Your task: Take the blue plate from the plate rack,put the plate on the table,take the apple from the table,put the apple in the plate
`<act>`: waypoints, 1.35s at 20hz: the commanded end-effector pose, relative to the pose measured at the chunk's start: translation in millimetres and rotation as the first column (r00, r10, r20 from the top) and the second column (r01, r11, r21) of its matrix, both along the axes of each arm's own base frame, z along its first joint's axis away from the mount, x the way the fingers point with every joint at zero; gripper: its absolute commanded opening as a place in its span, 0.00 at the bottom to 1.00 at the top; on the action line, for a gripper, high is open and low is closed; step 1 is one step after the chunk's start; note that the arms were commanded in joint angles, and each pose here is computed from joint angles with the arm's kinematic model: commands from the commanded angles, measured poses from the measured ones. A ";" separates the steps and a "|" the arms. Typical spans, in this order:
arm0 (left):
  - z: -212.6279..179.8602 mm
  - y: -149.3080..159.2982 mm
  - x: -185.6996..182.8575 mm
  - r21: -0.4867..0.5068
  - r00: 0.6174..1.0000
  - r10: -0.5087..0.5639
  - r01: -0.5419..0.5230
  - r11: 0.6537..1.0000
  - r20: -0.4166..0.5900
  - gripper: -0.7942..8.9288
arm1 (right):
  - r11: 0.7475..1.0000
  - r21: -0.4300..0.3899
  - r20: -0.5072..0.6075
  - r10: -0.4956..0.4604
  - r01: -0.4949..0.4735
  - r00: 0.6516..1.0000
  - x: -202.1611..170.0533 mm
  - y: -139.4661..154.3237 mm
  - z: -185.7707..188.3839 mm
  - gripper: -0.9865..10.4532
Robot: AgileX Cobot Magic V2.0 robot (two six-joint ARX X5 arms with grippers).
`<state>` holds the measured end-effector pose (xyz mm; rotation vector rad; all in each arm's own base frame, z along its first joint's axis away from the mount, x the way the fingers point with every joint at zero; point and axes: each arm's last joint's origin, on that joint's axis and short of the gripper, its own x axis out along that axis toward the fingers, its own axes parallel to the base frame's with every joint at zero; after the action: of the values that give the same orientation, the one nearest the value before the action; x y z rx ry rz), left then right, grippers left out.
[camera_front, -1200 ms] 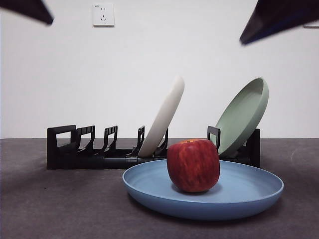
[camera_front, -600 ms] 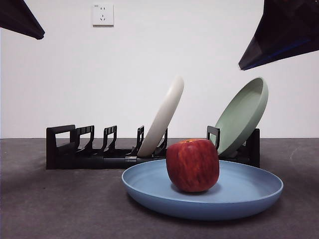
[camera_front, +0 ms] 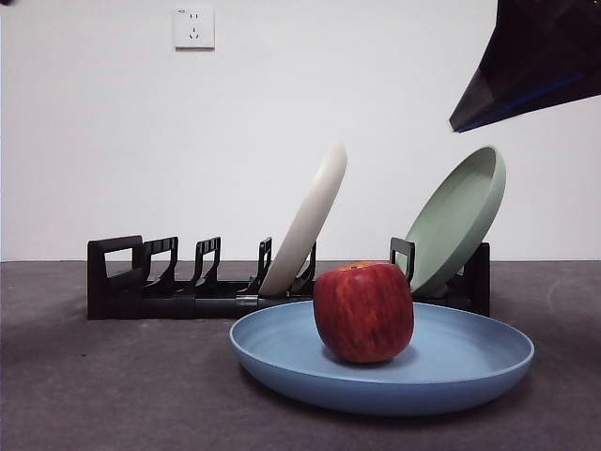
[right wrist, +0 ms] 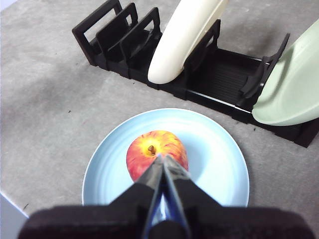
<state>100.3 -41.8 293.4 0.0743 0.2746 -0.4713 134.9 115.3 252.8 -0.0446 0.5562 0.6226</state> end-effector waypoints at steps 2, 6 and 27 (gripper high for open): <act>-36.0 16.1 -5.3 -0.018 0.986 0.130 -0.129 0.991 0.101 0.08 | 1.000 0.004 -0.002 -0.004 0.004 1.000 -0.3 0.0 -1.8 0.08; -87.2 29.0 -6.0 -0.057 0.947 0.255 -0.248 0.967 0.197 0.08 | 1.000 0.004 -0.001 -0.004 0.004 1.000 -0.3 0.0 -1.8 0.08; -145.8 35.2 -4.4 -0.029 0.937 0.334 -0.333 0.943 0.107 0.08 | 1.000 0.004 -0.001 -0.004 0.004 1.000 -0.3 0.0 -1.8 0.08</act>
<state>95.3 -6.8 151.8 0.0414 0.1637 -0.1319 134.9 115.3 252.8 -0.0446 0.5562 0.6226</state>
